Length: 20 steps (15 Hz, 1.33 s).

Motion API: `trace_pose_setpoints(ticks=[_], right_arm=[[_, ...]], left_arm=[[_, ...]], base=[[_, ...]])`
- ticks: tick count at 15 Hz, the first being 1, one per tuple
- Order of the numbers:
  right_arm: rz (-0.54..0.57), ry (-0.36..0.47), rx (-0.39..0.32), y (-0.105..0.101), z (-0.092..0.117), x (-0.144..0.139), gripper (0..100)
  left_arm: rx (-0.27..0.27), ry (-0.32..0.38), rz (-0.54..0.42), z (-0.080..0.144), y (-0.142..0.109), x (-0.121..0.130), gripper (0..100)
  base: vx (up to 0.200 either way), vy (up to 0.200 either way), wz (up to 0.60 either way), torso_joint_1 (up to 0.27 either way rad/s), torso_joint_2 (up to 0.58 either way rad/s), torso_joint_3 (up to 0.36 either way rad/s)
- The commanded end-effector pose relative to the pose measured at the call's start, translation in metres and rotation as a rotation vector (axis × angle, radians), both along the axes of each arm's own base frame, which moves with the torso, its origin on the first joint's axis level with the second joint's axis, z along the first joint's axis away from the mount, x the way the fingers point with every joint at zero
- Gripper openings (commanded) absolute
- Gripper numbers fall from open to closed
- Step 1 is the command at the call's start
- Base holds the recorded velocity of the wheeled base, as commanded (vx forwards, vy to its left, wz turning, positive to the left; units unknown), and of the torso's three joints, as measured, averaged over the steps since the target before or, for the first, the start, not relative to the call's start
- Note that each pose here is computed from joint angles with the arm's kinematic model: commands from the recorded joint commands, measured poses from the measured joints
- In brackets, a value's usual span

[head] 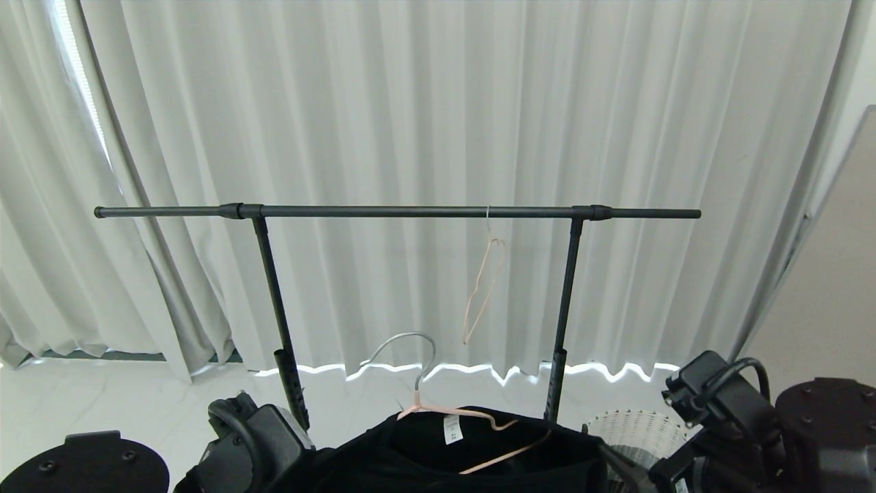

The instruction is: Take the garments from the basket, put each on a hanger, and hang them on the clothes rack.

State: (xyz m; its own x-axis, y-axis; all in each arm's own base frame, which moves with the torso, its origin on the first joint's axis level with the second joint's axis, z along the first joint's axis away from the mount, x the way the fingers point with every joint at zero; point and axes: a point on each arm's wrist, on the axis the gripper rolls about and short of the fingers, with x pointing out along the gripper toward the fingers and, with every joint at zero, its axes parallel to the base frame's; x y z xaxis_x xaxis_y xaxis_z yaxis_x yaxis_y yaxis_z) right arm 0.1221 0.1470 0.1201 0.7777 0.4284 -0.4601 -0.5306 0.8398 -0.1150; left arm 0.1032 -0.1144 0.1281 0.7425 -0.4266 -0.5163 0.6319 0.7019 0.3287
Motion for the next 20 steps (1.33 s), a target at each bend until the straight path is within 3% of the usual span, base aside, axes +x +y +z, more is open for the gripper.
trace_pose_setpoints(ticks=[1, 5, 9, 15, 17, 20], right_arm=[[0.145, 0.014, 0.007, 0.010, -0.003, -0.020, 100], [0.314, 0.041, 0.034, 0.021, 0.000, -0.035, 100], [0.450, -0.008, 0.030, 0.031, 0.012, -0.031, 100], [0.707, -0.059, -0.006, 0.063, 0.019, -0.005, 100], [0.773, -0.059, -0.039, 0.070, 0.015, -0.003, 100], [0.784, -0.044, -0.050, 0.074, 0.011, -0.001, 100]], left_arm=[[-0.001, -0.001, 0.006, 0.001, -0.001, 0.002, 0], [-0.020, -0.007, -0.001, 0.004, -0.002, 0.001, 0], [-0.024, -0.007, -0.022, 0.004, -0.003, -0.001, 0], [-0.086, -0.016, -0.187, 0.012, -0.004, -0.018, 0], [-0.064, -0.057, -0.235, 0.014, 0.001, -0.022, 0], [-0.031, -0.091, -0.291, 0.014, 0.005, -0.026, 0]], base=[[0.000, 0.000, 0.00, 0.000, 0.00, 0.000], [0.000, 0.000, 0.00, 0.000, 0.00, 0.000], [0.000, 0.000, 0.00, 0.000, 0.00, 0.000], [0.000, 0.000, 0.00, 0.000, 0.00, 0.000], [0.000, 0.000, 0.00, 0.000, 0.00, 0.000], [0.000, 0.000, 0.00, 0.000, 0.00, 0.000]])
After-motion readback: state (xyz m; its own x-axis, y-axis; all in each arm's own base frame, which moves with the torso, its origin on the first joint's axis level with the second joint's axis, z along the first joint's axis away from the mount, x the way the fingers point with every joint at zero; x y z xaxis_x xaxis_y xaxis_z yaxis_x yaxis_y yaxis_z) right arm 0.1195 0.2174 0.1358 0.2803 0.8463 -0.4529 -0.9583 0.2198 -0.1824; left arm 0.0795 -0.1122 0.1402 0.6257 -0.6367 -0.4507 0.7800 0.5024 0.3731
